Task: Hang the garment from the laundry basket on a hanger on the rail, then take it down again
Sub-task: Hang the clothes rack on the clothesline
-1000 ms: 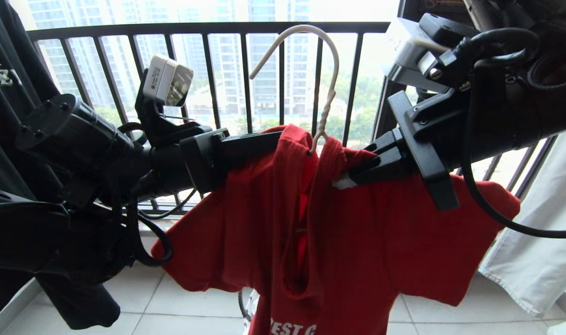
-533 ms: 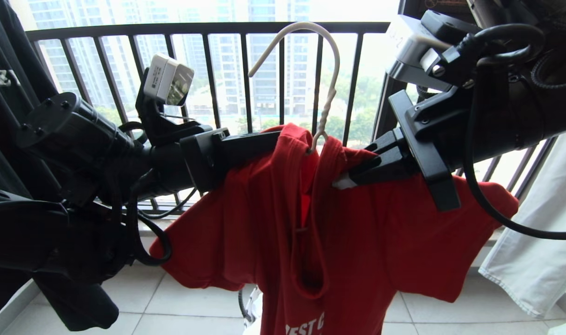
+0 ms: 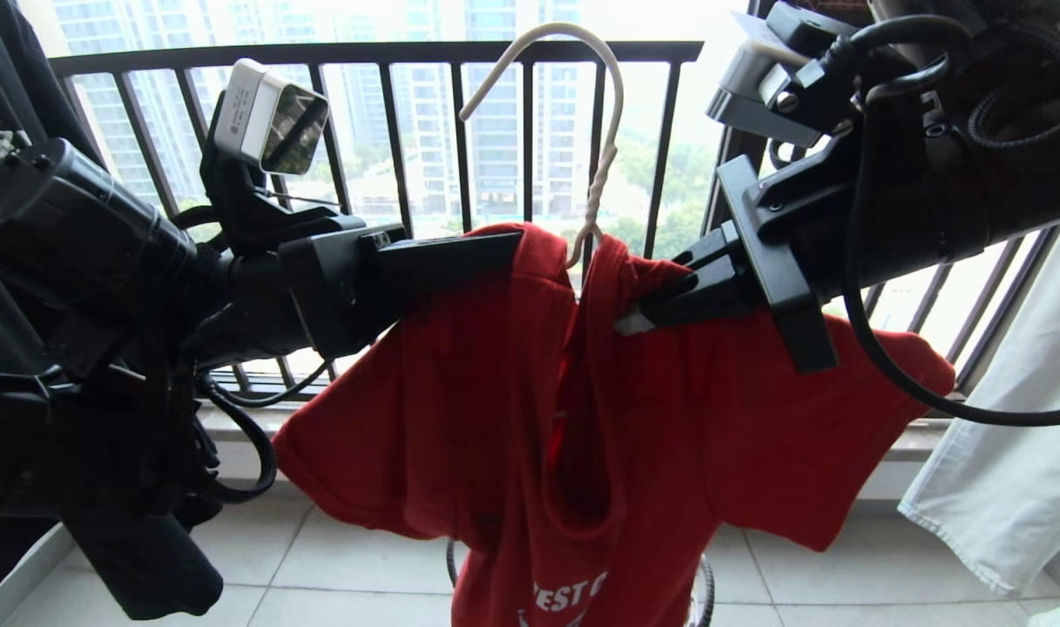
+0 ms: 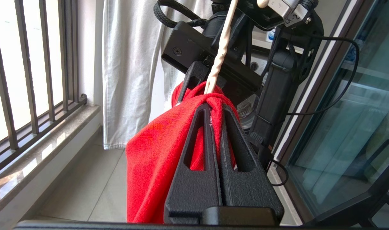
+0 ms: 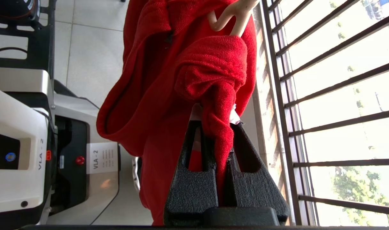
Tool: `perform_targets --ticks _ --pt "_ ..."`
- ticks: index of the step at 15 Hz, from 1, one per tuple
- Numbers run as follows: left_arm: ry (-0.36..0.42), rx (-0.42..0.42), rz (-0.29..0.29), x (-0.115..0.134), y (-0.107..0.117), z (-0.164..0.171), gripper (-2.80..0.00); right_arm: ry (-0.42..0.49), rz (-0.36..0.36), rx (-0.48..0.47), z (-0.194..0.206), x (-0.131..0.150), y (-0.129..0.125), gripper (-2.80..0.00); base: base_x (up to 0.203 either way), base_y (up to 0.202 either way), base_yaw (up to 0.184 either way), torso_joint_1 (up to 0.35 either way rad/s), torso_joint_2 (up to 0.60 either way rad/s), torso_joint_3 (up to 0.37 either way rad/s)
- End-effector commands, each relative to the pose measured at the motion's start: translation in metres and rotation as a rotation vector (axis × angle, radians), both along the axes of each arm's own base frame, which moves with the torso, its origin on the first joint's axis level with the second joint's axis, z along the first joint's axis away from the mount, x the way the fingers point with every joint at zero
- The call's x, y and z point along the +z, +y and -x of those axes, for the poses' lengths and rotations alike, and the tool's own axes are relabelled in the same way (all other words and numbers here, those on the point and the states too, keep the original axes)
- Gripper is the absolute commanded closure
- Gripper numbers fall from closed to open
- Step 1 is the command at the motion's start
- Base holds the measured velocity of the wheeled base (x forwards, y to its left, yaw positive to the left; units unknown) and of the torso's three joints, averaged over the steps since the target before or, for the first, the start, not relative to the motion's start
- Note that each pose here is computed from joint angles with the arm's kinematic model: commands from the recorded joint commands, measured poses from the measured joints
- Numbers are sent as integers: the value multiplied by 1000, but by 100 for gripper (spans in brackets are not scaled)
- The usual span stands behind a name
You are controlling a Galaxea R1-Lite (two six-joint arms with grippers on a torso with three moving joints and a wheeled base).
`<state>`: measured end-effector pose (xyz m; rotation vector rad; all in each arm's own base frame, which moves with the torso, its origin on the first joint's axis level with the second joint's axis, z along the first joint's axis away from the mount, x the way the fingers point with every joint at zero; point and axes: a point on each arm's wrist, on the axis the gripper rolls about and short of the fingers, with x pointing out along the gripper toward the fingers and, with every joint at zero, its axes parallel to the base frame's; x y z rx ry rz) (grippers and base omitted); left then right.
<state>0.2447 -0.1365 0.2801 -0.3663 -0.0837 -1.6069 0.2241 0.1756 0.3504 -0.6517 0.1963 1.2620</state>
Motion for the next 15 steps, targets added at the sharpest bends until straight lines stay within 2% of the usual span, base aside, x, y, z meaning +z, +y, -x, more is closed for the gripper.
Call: perform_targets --ticks 1,8,9,15 --pt "-25 -7 6 7 4 7 0 2 3 -5 -4 -1 0 0 0 0 0 0 0 0" --pt "5 -7 -10 5 3 5 0 -3 5 -27 -5 0 -3 0 0 0 0 0 0 0" --pt "7 -6 -11 4 2 3 -280 -2 4 -26 -5 0 -3 0 0 0 0 0 0 0" --pt "-6 -13 -15 8 4 4 -280 -10 -4 -45 -8 2 -7 0 0 0 0 0 0 0"
